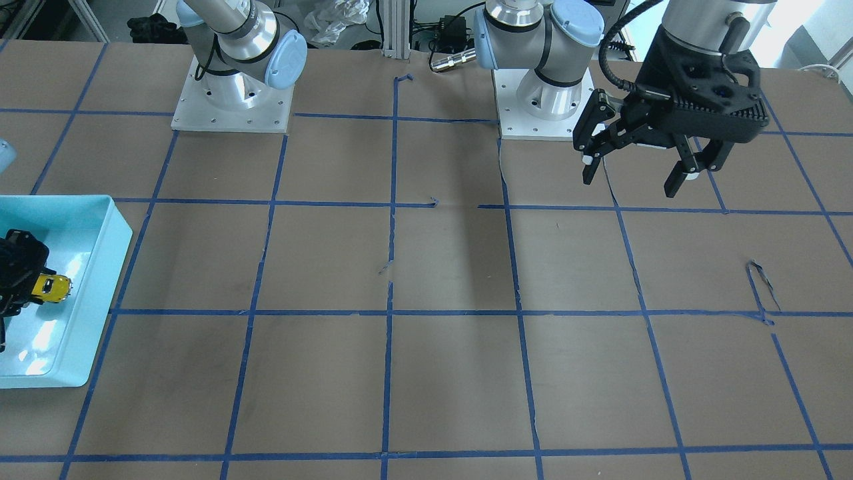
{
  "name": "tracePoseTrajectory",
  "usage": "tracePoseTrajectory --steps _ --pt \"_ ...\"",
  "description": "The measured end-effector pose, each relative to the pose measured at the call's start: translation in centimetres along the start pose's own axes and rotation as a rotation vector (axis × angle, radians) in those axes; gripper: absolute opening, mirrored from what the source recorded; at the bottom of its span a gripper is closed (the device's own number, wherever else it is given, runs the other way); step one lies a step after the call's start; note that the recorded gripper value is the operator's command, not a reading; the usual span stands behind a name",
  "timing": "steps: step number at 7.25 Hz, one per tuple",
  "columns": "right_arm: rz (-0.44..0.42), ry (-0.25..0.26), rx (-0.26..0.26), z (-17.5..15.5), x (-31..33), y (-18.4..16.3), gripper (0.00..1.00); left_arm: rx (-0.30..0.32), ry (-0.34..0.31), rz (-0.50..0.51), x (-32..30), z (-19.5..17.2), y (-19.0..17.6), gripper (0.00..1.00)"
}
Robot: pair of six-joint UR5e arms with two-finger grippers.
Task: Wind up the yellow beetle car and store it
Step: 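Carry the car with the right gripper into the light-blue bin, then open the right gripper to drop the car in the bin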
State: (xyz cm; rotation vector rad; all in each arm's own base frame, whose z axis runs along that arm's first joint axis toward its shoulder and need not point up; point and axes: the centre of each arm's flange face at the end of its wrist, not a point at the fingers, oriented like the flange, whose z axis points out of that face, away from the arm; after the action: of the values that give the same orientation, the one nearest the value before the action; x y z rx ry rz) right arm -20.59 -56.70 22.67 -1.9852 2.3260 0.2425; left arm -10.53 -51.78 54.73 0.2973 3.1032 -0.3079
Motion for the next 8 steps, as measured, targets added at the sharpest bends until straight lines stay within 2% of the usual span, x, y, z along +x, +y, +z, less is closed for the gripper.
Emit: tracePoseTrajectory --steps 1,2,3,4,5,8 --pt "0.006 0.018 0.000 -1.0 0.0 0.0 1.00 -0.003 0.001 0.000 0.1 0.1 0.3 1.00" --pt "0.011 0.051 -0.003 -2.8 -0.3 0.1 0.87 -0.004 0.001 0.000 0.1 0.2 0.6 1.00" --pt "0.024 0.097 -0.010 -5.6 -0.9 0.1 0.92 -0.002 0.000 0.000 0.1 0.2 0.7 1.00" --pt "0.082 0.148 -0.015 -9.1 -2.1 0.0 1.00 -0.002 0.000 0.000 0.1 0.2 0.8 1.00" --pt "0.210 0.162 -0.003 -12.3 -4.1 -0.6 1.00 -0.003 0.000 -0.001 0.1 0.2 0.9 1.00" --pt "0.780 0.061 0.114 -18.8 -10.9 -5.6 1.00 -0.006 0.001 0.003 0.1 0.4 1.0 1.00"
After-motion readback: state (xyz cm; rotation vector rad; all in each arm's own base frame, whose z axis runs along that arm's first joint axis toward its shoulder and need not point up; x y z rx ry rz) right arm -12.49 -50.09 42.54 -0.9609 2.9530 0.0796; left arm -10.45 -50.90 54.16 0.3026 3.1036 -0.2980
